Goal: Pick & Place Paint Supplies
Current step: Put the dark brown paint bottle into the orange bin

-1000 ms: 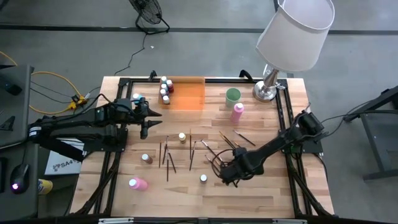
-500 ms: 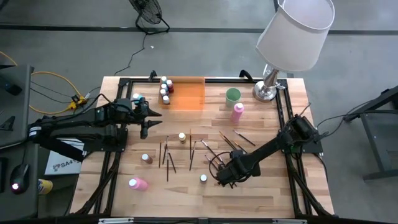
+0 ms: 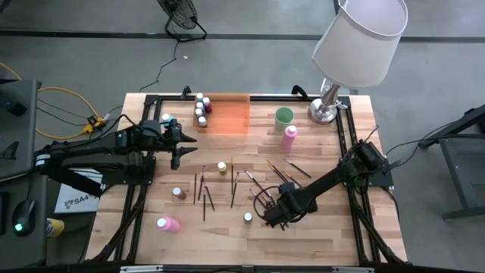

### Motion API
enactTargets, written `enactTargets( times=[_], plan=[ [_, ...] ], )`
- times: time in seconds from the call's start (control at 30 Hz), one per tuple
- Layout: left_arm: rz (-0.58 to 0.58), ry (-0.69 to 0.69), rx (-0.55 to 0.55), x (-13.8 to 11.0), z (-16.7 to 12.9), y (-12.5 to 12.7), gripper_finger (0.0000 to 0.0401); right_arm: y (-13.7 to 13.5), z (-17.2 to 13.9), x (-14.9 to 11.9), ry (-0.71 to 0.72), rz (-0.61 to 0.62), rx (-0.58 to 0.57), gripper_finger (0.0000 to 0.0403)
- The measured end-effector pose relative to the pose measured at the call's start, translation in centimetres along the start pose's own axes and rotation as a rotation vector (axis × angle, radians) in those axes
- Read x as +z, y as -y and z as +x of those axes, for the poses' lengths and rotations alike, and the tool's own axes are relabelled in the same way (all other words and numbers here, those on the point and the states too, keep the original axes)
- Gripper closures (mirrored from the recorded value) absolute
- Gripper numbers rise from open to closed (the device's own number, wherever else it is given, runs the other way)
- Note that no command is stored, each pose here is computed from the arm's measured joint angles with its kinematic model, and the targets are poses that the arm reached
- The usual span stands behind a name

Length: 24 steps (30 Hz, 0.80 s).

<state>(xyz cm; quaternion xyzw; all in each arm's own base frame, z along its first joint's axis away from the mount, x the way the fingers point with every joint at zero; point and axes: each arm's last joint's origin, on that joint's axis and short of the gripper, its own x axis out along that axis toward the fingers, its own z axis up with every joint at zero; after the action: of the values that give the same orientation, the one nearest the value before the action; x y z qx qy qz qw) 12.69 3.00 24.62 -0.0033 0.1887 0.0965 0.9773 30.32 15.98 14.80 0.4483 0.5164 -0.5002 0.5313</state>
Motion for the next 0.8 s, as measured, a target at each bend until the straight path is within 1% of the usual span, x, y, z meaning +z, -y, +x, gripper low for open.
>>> enactTargets(
  times=[0.07, 0.17, 0.27, 0.37, 0.47, 0.53, 0.63, 0.73, 0.8],
  plan=[
    [0.0, 0.0, 0.0, 0.0, 0.0, 0.0, 0.026, 0.0, 0.0, 0.1, 0.039, -0.029, 0.015, 0.0298],
    [0.0, 0.0, 0.0, 0.0, 0.0, 0.0, 0.026, 0.2, -0.4, 0.0, 0.125, -0.089, 0.053, 0.0298],
    [0.0, 0.01, -0.011, 0.1, 0.0, 0.0, 0.026, 0.6, -1.6, -0.1, 0.257, -0.148, 0.119, 0.0298],
    [0.002, 0.044, -0.043, 0.4, 0.0, 0.1, 0.026, 0.9, -2.9, 0.0, 0.434, -0.241, 0.207, 0.0298],
    [0.006, 0.099, -0.077, 1.1, 0.4, 0.2, 0.026, 0.4, -3.9, 0.3, 0.689, -0.373, 0.286, 0.0298],
    [0.011, 0.134, -0.11, 1.5, 0.7, 0.2, 0.026, -0.3, -4.3, 0.8, 0.864, -0.434, 0.313, 0.0298],
    [0.023, 0.191, -0.178, 2.2, 1.6, 0.4, 0.026, -2.0, -4.9, 2.0, 1.028, -0.514, 0.314, 0.0298],
    [0.044, 0.231, -0.242, 2.7, 2.8, 0.5, 0.026, -4.1, -5.5, 3.8, 1.081, -0.602, 0.307, 0.0298],
    [0.068, 0.244, -0.277, 2.9, 3.7, 0.6, 0.026, -5.6, -6.1, 5.1, 1.086, -0.684, 0.332, 0.0298]
  ],
)
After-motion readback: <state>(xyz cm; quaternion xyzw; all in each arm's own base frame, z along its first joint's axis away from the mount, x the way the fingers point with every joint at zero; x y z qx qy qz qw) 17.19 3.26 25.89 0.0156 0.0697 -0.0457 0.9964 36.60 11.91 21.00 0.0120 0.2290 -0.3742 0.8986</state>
